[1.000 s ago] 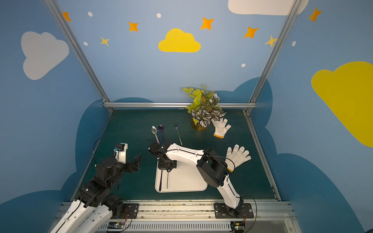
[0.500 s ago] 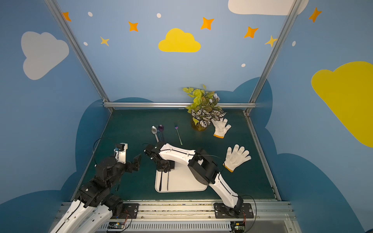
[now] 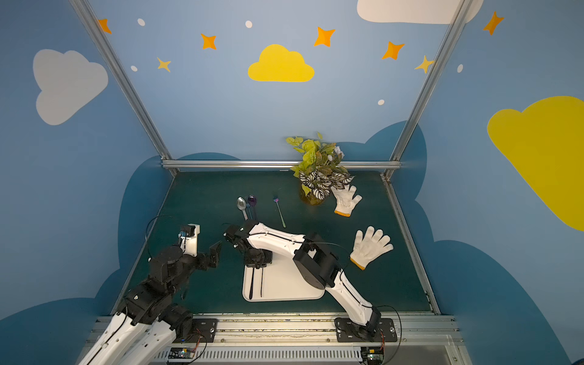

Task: Set the spoon and fork side by side
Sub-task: Place the spoon on the tray.

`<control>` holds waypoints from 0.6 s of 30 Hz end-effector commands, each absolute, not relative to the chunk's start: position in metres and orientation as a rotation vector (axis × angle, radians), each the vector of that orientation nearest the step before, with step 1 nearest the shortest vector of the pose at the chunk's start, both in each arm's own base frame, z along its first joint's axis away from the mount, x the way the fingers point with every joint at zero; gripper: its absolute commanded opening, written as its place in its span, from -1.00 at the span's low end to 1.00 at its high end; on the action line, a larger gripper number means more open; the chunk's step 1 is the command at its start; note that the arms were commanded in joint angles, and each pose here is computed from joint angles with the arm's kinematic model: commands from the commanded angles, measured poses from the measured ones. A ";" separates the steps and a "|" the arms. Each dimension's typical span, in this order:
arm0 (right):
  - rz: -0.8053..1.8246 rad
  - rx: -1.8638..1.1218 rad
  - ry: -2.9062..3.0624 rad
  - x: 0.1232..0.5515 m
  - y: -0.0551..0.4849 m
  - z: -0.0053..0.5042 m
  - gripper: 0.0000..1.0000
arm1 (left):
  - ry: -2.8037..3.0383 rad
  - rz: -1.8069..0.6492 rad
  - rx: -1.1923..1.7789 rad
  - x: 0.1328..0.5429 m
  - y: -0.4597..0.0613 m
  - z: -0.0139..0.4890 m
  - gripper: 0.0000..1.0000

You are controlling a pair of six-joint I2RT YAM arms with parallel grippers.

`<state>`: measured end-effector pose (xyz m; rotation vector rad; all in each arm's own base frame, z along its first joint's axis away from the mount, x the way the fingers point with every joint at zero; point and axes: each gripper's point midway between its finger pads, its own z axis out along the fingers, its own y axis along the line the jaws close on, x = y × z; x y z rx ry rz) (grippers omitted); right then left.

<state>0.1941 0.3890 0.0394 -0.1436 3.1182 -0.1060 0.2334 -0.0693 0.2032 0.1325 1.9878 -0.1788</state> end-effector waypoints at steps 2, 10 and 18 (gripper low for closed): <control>-0.136 -0.167 3.112 0.193 0.387 0.048 -0.68 | 1.991 -0.178 0.133 0.234 -0.070 0.200 1.00; -0.150 -0.166 3.126 0.190 0.386 0.044 -0.68 | 1.991 -0.177 0.133 0.234 -0.069 0.200 1.00; -0.063 -0.281 3.078 0.195 0.390 0.064 -0.63 | 1.990 -0.178 0.133 0.234 -0.070 0.200 1.00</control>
